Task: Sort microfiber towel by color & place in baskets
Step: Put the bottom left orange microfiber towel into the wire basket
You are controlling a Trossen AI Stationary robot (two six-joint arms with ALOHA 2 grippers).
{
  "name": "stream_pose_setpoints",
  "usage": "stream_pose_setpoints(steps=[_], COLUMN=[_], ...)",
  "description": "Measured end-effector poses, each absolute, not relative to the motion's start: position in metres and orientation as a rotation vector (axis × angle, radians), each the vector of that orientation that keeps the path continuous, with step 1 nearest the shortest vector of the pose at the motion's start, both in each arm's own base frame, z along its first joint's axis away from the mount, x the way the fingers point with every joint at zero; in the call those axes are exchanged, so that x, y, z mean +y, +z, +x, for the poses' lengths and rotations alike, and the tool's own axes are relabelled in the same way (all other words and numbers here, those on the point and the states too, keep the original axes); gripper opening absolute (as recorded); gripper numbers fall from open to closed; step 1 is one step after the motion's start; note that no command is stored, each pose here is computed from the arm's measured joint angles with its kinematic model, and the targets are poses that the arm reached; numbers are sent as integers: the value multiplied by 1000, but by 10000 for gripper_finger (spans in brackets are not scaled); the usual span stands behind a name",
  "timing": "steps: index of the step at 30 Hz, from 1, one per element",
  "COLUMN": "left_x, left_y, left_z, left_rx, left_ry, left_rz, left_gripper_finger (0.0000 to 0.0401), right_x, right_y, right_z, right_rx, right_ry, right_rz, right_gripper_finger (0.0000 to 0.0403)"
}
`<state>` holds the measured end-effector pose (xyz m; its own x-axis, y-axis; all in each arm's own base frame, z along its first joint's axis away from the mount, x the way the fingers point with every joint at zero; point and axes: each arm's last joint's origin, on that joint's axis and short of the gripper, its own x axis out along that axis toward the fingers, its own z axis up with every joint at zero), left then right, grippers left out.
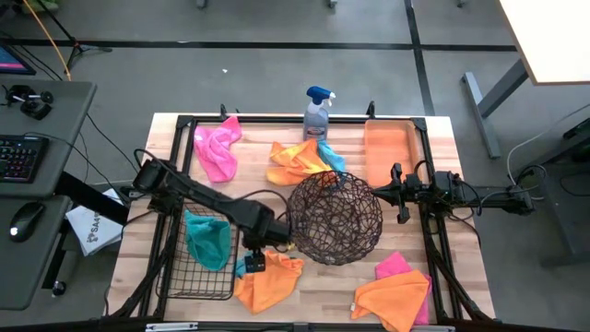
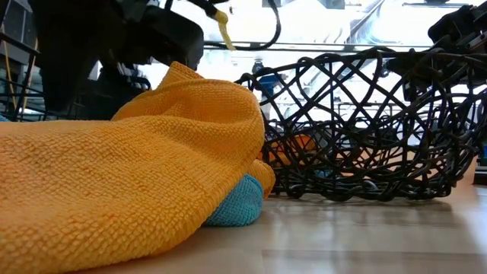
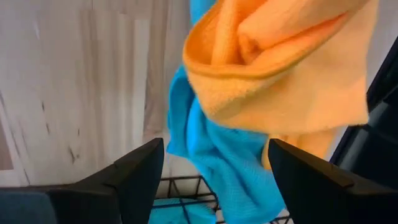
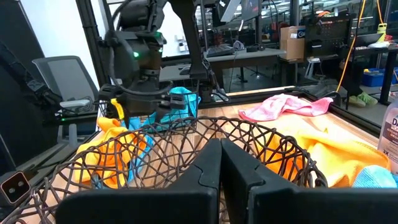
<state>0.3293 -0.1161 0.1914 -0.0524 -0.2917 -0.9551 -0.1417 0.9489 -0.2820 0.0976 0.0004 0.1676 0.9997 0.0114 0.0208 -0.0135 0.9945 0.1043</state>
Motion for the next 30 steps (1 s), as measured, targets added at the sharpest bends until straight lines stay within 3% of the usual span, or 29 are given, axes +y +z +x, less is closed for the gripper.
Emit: stream_pose_setpoints(steps=[8,13,22,30], left_x=[-128,-132,-132,-147], left_y=[195,194,194,208], left_z=[347,338,339,338], left_rx=[1569,1605,1466,1449], left_ry=[-56,50,309,12], left_rz=[-253,-164,-49,-81], left_gripper_finger=[278,278,278,278], right_x=[0,0,0,0], right_y=[168,168,168,168], right_z=[98,98,98,98], right_rx=[-20,-20,-20,-20], right_ry=[13,12,12,13], right_rz=[105,105,104,105], right_gripper_finger=[0,0,0,0])
